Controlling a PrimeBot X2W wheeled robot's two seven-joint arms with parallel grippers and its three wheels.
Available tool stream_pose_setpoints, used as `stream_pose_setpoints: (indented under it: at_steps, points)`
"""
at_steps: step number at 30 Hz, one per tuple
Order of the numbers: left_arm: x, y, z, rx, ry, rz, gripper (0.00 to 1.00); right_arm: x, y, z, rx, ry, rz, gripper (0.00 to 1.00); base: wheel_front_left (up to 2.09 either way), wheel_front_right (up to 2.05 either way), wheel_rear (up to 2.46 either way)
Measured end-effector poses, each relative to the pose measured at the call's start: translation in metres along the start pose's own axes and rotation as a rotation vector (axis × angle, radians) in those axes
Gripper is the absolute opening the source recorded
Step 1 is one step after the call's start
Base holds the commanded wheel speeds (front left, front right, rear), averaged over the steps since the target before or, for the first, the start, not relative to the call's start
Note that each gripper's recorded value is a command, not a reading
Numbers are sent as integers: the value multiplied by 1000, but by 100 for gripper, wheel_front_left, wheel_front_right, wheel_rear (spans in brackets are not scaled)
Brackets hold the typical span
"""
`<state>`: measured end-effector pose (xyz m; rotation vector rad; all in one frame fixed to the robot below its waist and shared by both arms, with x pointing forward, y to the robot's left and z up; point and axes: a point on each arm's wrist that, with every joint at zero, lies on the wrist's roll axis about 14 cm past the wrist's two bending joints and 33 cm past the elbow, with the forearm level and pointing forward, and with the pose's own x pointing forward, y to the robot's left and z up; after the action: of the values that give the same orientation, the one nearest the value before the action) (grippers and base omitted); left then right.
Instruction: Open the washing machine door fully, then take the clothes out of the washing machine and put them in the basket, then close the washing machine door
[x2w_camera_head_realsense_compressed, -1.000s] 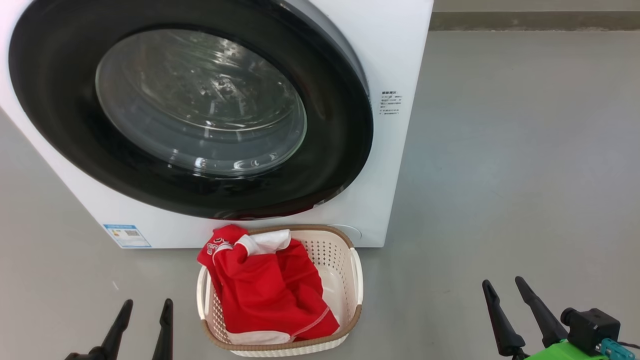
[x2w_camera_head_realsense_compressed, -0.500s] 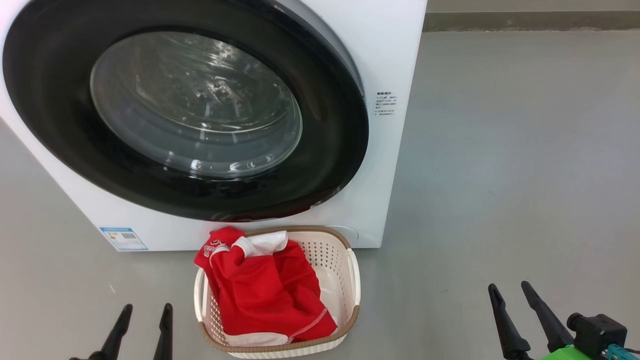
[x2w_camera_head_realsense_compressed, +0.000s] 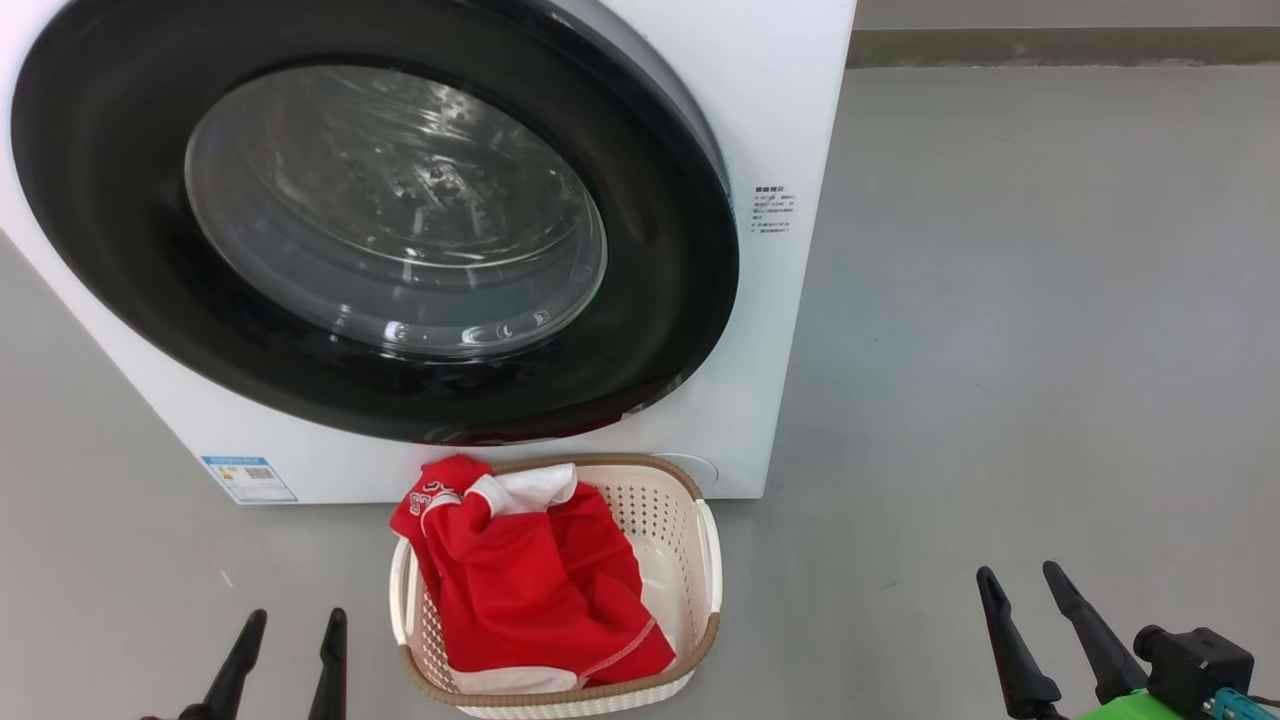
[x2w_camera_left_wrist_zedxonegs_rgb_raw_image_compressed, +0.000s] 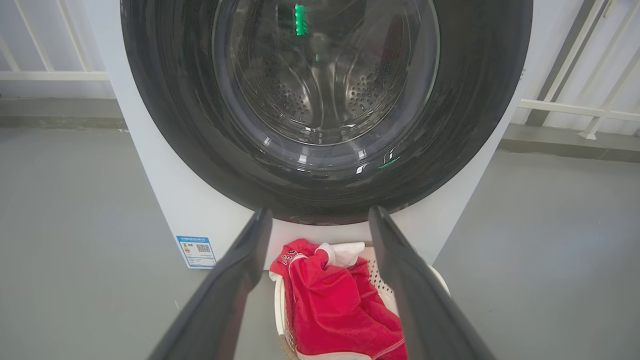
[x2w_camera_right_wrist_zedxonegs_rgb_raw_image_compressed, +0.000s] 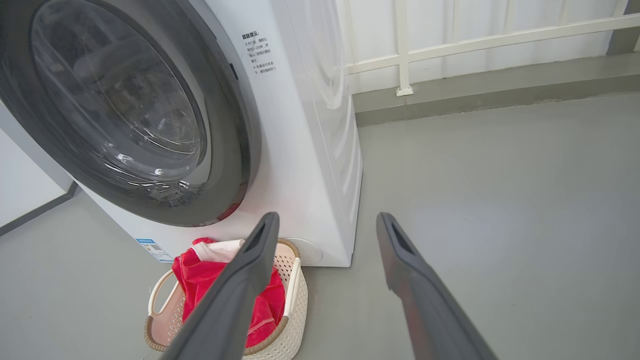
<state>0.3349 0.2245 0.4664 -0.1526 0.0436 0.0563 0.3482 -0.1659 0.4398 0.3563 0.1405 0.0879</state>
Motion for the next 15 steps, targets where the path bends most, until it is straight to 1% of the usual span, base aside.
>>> stream_pose_setpoints:
  at_steps: [3,4,9,15]
  points:
    - [0,0,0,-1,-1,2,100,0,0,0,0,0,0,100,0,0,0]
    - [0,0,0,-2,-1,3,0,0,0,0,0,0,0,0,0,0,0]
    - [-6,-8,-26,-45,75,9,0,-10,-3,-27,33,77,-34,0,0,0,0]
    - [-6,-7,-27,-105,84,22,0,-11,-5,-27,78,81,-50,0,0,0,0]
